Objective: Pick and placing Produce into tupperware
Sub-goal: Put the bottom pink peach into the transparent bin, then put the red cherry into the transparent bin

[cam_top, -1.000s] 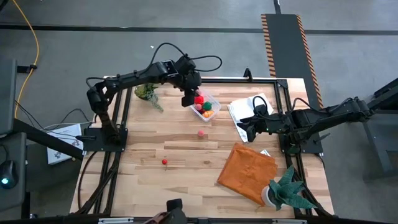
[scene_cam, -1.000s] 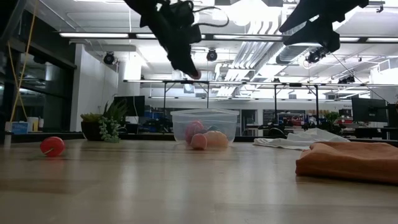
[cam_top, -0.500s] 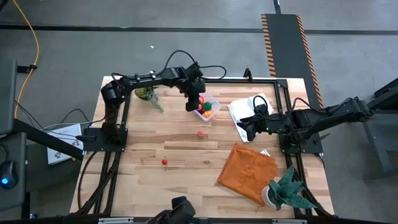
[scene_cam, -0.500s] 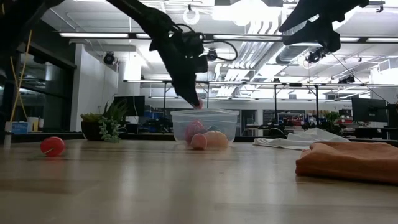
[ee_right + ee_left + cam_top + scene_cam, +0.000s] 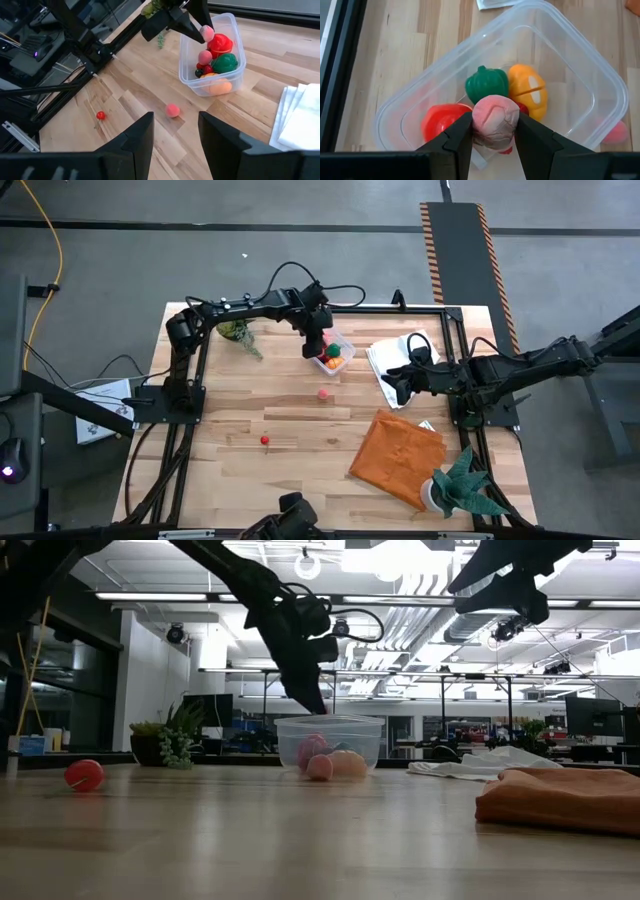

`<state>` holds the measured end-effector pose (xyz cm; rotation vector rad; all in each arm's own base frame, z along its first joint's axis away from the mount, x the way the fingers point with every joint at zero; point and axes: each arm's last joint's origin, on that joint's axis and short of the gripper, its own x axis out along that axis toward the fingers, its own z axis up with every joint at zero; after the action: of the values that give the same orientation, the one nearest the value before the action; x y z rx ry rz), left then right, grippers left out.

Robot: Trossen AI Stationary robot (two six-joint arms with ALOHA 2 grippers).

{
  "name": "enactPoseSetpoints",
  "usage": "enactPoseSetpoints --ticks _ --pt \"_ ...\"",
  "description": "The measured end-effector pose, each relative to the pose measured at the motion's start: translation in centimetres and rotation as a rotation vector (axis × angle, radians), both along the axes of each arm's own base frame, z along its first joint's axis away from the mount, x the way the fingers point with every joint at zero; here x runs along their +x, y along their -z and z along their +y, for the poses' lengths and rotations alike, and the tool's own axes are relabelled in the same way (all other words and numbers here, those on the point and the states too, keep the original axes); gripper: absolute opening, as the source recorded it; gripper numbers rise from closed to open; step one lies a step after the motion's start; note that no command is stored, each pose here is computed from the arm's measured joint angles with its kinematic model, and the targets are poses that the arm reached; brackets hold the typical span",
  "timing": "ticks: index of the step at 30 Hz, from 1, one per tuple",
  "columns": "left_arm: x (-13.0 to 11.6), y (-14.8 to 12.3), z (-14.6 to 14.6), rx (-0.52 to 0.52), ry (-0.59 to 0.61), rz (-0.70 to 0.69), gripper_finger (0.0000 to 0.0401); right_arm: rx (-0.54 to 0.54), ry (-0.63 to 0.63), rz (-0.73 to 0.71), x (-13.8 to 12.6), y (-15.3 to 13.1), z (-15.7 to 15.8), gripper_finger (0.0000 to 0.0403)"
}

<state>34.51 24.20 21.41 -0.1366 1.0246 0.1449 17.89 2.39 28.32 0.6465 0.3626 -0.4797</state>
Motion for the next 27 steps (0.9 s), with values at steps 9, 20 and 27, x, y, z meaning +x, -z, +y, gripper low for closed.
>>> enactPoseSetpoints --ticks 9,20,27 --pt "0.04 -0.02 0.02 -0.002 -0.008 -0.005 0.0142 0.0 0.0 0.0 0.0 0.0 0.0 0.0144" --pt "0.03 -0.02 0.04 0.0 -0.018 -0.002 0.0187 0.0 0.0 0.0 0.0 0.0 0.0 0.0144" --pt "-0.12 -0.52 -0.09 -0.005 -0.029 -0.01 0.0161 0.0 0.0 0.0 0.0 0.0 0.0 0.0144"
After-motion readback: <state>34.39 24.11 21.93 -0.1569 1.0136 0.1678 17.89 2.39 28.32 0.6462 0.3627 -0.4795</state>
